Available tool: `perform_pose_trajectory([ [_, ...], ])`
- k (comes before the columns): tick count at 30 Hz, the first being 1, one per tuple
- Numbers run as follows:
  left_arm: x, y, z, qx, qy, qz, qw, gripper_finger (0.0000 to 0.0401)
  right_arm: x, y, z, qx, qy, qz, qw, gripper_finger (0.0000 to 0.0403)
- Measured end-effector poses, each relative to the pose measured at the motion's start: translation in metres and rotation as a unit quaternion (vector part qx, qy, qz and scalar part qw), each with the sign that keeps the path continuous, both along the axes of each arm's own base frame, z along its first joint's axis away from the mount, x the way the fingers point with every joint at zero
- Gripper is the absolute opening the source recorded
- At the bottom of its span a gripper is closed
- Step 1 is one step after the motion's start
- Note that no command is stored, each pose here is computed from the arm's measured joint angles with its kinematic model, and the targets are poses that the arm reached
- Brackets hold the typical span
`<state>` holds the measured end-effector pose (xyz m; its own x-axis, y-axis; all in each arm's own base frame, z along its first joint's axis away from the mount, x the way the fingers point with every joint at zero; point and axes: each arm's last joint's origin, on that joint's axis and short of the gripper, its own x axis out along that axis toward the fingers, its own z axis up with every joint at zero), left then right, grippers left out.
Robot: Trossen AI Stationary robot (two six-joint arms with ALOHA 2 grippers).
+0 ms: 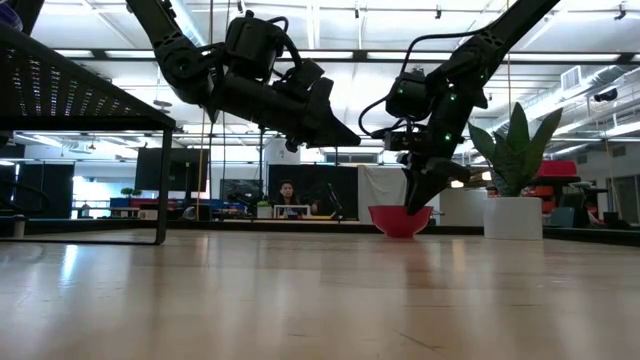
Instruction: Pick & Place Mini bowls
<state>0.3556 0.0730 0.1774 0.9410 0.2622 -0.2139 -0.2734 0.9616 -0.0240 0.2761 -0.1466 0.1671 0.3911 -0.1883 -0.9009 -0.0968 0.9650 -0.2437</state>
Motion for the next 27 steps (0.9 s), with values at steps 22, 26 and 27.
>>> perform_pose_trajectory([
  [22, 0.001, -0.004, -0.001, 0.024, 0.011, -0.074, 0.997, 0.0129, -0.008, 0.050, 0.018, 0.048, 0.057, 0.065, 0.995, 0.0008],
  [26, 0.001, -0.009, -0.003, 0.053, 0.020, -0.160, 0.985, 0.0169, -0.014, 0.077, 0.034, 0.142, 0.027, 0.129, 0.981, 0.0006],
  [27, 0.000, -0.010, -0.003, 0.056, 0.018, -0.181, 0.982, 0.0178, -0.015, 0.083, 0.038, 0.181, 0.008, 0.150, 0.972, 0.0005],
])
